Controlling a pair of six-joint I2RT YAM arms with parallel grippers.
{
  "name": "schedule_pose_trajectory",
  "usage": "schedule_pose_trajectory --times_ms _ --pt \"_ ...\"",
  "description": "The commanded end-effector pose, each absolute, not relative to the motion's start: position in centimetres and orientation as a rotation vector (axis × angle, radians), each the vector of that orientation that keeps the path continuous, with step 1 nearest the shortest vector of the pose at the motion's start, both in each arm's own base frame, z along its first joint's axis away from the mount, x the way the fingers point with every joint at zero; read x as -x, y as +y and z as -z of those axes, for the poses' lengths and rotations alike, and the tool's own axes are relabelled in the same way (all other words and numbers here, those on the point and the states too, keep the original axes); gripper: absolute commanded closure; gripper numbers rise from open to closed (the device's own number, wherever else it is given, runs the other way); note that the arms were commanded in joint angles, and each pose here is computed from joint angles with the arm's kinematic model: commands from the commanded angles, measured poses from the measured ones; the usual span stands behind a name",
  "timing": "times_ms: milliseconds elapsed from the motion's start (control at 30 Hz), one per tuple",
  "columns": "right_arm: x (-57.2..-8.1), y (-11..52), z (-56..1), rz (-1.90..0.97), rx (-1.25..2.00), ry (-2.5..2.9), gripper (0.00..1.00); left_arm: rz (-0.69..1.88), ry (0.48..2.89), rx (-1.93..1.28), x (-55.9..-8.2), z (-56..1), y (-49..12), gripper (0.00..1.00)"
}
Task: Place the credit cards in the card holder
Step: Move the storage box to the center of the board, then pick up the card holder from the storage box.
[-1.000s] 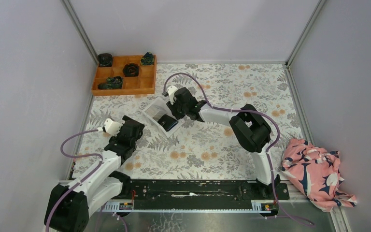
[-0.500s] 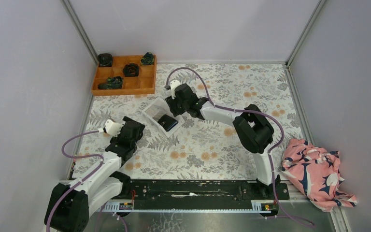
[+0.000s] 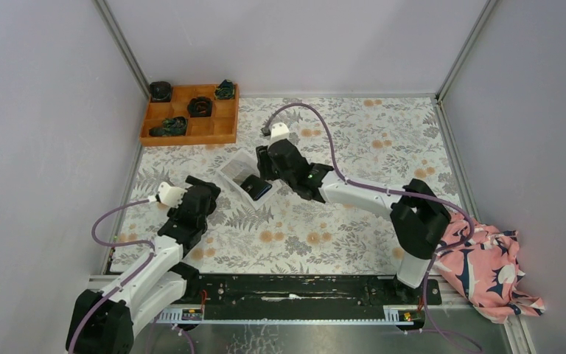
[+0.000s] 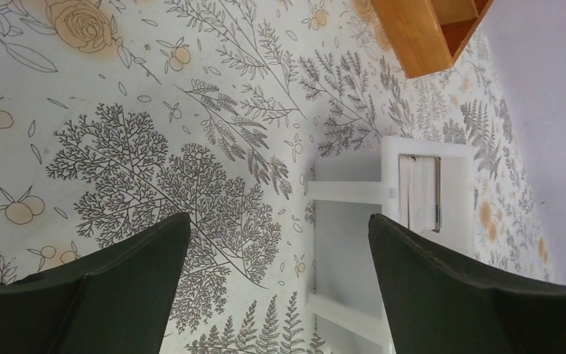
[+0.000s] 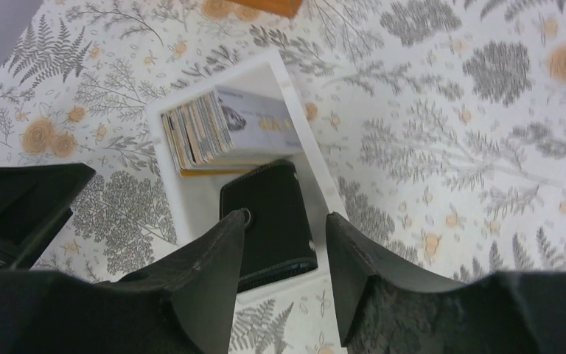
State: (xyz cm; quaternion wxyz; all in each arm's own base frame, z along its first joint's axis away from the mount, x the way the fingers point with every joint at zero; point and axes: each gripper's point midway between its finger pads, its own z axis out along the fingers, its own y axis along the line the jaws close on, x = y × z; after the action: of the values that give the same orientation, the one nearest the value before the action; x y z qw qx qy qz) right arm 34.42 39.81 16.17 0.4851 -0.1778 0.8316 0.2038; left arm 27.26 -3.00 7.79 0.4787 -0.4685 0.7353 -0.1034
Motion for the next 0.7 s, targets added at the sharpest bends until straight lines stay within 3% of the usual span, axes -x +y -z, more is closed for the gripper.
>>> schedule_pose_trajectory --times_ms 0,300,667 --pt "-33.6 38.5 -17.7 -0.550 0.157 2.003 0.48 0.269 1.735 1.120 -27.8 -9.0 -2.8 0.03" --pt "-32.0 38.0 -15.5 -0.674 -0.195 2.040 0.47 0.308 1.704 1.116 -28.0 -9.7 -3.0 0.03" --pt "-32.0 38.6 -14.3 -0.724 -0.300 2.063 0.46 0.334 1.686 1.120 -28.1 -9.6 -3.1 0.04"
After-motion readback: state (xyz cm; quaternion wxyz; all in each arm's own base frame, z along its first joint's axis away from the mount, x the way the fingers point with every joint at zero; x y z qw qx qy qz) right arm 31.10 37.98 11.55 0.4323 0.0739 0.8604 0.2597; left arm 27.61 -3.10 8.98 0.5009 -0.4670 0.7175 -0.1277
